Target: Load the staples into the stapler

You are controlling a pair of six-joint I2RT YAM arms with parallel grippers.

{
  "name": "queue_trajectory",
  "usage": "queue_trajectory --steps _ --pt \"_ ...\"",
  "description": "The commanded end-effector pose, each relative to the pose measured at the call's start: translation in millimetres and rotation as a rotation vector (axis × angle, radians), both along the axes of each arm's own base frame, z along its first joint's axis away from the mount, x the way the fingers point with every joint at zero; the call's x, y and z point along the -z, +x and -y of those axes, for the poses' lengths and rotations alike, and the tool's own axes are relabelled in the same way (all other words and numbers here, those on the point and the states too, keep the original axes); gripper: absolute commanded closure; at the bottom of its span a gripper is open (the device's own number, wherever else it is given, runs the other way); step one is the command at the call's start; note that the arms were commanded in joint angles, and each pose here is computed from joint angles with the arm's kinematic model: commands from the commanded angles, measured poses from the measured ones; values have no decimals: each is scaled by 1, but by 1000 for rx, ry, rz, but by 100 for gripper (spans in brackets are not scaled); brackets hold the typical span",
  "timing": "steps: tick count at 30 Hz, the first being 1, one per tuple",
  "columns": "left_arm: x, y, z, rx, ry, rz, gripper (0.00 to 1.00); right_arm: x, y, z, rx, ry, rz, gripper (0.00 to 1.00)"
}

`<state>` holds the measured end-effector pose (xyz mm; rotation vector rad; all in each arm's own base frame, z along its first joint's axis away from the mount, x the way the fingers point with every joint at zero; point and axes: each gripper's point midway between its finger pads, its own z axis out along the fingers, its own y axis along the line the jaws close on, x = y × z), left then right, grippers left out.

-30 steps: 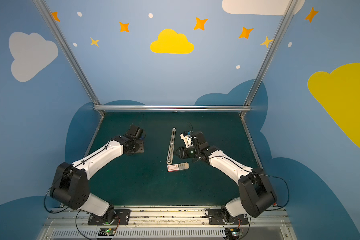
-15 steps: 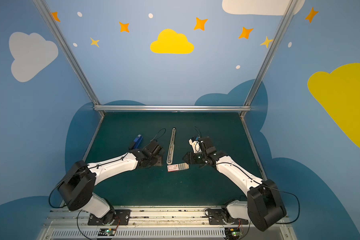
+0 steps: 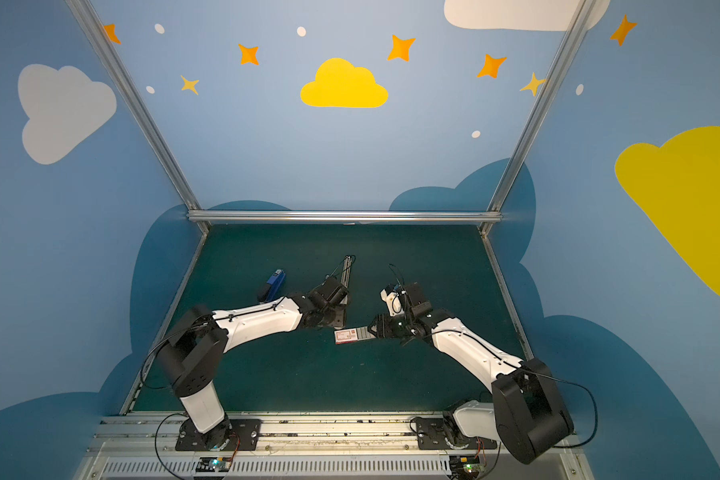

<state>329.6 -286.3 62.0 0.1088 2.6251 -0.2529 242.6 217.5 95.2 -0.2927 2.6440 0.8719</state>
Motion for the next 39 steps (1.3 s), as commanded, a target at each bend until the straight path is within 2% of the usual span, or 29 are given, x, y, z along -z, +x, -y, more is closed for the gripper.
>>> queue_trajectory --steps 1,6,11,18,24,27,33,39 --pt "13 5 -10 -10 118 -15 38 -6 2 2 18 16 26 46" --pt "20 16 -32 -23 298 -8 40 -3 2 2 18 14 12 47" --pt "17 25 -54 -59 331 3 40 2 0 1 10 9 -9 51" --pt "-6 11 -48 -31 219 47 39 16 3 -1 6 -44 -75 66" --pt "-20 -15 -44 -26 49 74 38 26 6 -7 -10 -138 -99 68" --pt "-20 -27 -50 -54 -10 75 38 31 9 -10 -18 -183 -109 73" --pt "-8 -41 -63 -86 -13 45 38 42 15 -11 -9 -270 -129 77" --pt "-8 -42 -65 -94 -20 52 38 54 17 -13 -18 -336 -149 79"
